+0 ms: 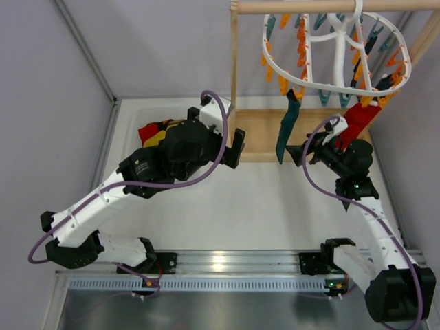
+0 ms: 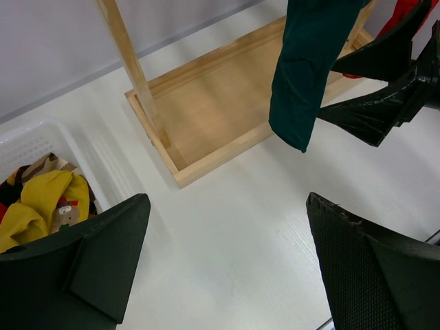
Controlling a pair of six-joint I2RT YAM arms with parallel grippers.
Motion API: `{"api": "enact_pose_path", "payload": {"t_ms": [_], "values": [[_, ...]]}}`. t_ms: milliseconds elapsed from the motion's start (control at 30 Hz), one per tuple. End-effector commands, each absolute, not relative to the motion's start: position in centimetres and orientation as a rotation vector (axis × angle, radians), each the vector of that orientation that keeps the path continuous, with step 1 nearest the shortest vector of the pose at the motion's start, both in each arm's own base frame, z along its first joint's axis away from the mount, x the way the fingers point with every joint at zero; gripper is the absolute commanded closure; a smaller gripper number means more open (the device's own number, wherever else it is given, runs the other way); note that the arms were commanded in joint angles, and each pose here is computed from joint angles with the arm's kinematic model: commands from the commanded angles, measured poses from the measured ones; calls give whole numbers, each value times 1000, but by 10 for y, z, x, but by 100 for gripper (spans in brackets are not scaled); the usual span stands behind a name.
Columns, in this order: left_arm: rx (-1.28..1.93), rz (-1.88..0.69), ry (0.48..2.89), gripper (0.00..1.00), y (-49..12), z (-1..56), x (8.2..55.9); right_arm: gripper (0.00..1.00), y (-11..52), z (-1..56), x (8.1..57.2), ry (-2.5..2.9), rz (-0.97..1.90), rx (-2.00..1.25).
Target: Remove the socks clipped to the hanger
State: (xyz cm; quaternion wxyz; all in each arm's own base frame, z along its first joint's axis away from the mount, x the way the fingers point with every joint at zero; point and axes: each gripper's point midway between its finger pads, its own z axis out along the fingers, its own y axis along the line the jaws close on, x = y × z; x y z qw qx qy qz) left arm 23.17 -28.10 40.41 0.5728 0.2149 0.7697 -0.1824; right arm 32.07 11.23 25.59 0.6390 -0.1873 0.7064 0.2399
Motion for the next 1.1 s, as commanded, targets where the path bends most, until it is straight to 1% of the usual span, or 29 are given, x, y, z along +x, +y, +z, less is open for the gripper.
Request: {"api": "enact_pose_path", "payload": {"t_ms": [0, 300, 533, 700, 800, 833, 967, 1067], "values": [[464, -476, 1767, 1, -276, 418, 228, 6, 113, 269, 316, 1581, 580, -415], [463, -461, 1774, 1, -273, 413, 229, 6, 119, 278, 307, 1556, 601, -417], [475, -448, 1786, 1, -274, 407, 229, 6, 92, 276, 343, 1595, 423, -281], [472, -435, 1783, 1, -270, 406, 229, 7, 99, 278, 347, 1583, 446, -317], [471, -441, 1781, 1, -269, 407, 228, 10, 109, 270, 351, 1591, 481, -374], [470, -447, 1781, 1, -270, 408, 228, 13, 119, 270, 349, 1577, 519, -420], [473, -455, 1783, 1, -272, 407, 227, 16, 146, 260, 344, 1545, 615, -538], [460, -466, 1783, 1, -271, 409, 227, 24, 156, 261, 345, 1502, 657, -542]]}}
